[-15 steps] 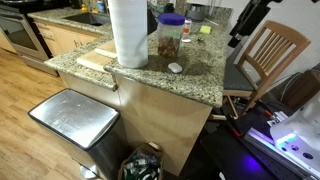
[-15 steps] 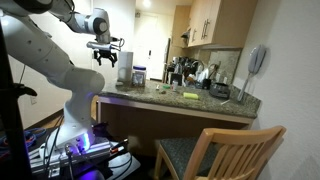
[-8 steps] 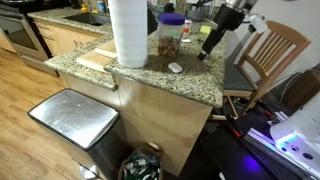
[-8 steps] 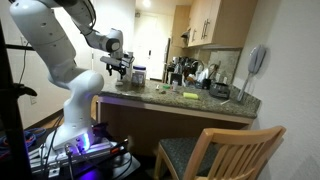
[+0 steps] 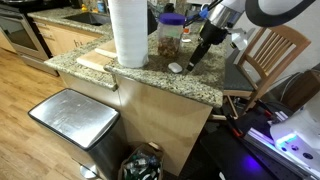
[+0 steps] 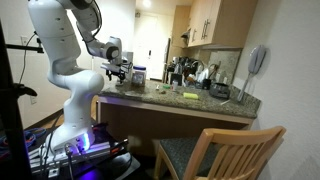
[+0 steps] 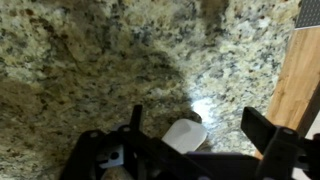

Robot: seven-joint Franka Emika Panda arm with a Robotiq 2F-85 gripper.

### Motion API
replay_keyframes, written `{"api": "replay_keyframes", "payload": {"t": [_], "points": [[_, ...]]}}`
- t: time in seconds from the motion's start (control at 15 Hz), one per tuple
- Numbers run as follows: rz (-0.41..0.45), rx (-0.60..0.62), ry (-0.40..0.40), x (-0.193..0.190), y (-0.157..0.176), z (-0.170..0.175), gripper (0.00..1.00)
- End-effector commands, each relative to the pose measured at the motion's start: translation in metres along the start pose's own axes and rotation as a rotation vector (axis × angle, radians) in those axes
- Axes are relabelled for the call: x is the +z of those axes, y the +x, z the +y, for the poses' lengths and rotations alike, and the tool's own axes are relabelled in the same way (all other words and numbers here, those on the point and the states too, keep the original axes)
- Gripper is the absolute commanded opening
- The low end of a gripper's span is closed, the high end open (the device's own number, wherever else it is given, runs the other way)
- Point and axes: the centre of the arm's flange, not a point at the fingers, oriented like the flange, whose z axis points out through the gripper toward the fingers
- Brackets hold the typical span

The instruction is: Put the white case on top of the container with a blue lid

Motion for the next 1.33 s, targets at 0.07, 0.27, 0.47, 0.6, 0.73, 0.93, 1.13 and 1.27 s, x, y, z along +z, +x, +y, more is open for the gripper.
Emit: {"api": "replay_keyframes", "payload": {"t": [0.07, 0.27, 0.47, 0.6, 0.73, 0.93, 1.13, 1.27], "points": [[-0.028, -0.074, -0.015, -0.001, 0.006, -0.029, 1.0], [-0.018, -0.106, 0.011, 0.006, 0.011, -0.041, 1.0], [0.0, -0.102, -0.008, -0.001, 0.004, -0.039, 1.0], [-0.002, -0.1, -0.007, 0.001, 0.004, -0.038, 1.0], [0.073, -0.123, 0.014, 0.0, 0.017, -0.03, 1.0], [0.173, -0.139, 0.032, -0.005, 0.035, -0.013, 1.0], [0.221, -0.103, 0.065, 0.007, 0.041, 0.018, 1.0], [0.24, -0.104, 0.094, 0.02, 0.04, 0.03, 1.0]]}}
